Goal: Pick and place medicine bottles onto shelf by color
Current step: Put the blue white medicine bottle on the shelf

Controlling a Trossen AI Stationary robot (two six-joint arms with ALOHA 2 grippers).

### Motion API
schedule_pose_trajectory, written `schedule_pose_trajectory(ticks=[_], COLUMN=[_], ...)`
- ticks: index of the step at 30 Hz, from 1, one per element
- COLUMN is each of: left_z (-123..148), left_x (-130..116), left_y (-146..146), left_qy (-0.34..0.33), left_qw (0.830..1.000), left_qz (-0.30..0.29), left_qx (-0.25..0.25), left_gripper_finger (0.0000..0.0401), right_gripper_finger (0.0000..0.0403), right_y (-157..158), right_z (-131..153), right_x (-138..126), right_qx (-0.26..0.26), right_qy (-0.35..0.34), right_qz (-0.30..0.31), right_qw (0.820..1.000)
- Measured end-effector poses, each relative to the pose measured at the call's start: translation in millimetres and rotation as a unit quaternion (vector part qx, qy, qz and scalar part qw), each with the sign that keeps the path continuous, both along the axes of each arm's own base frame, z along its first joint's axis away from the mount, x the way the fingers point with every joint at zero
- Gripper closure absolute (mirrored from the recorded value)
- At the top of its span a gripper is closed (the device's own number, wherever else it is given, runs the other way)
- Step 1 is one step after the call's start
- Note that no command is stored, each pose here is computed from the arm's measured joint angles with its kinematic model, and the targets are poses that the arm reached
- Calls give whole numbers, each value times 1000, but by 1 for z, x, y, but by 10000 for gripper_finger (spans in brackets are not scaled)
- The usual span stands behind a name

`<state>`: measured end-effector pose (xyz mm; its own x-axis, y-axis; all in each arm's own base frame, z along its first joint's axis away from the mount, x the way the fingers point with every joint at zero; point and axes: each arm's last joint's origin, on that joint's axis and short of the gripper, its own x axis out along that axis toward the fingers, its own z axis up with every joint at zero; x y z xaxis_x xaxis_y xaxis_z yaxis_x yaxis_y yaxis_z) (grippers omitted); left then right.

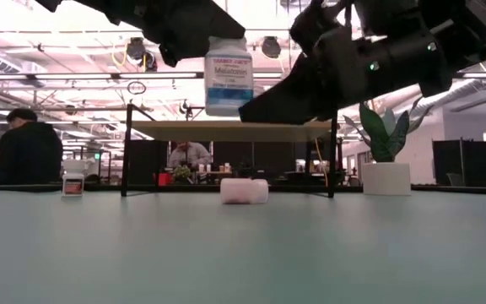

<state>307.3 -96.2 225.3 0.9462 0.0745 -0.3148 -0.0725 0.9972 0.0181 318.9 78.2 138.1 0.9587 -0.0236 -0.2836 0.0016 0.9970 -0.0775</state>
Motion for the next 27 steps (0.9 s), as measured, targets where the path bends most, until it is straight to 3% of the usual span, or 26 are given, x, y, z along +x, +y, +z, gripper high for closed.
schedule_pose_trajectory(ticks=[6, 11, 16, 27], left_z=[16, 39, 64, 83], left_x=[-7, -21, -41, -64], left_y=[29, 71, 131, 285], left_qy=[10, 13, -7, -17], left_qw=[999, 997, 994, 990], left_qz=[25, 43, 54, 53], left_qx=[18, 57, 92, 126], left_gripper_finger=[213, 212, 211, 211], right_gripper_finger=[128, 105, 108, 114], right_y=[-4, -7, -10, -23], right_z=[-1, 20, 40, 35], right_x=[-2, -10, -28, -81], right_qx=[-17, -1, 10, 36], right_qy=[16, 19, 26, -14], right_qz=[-56, -79, -80, -80], right_qw=[998, 997, 996, 996])
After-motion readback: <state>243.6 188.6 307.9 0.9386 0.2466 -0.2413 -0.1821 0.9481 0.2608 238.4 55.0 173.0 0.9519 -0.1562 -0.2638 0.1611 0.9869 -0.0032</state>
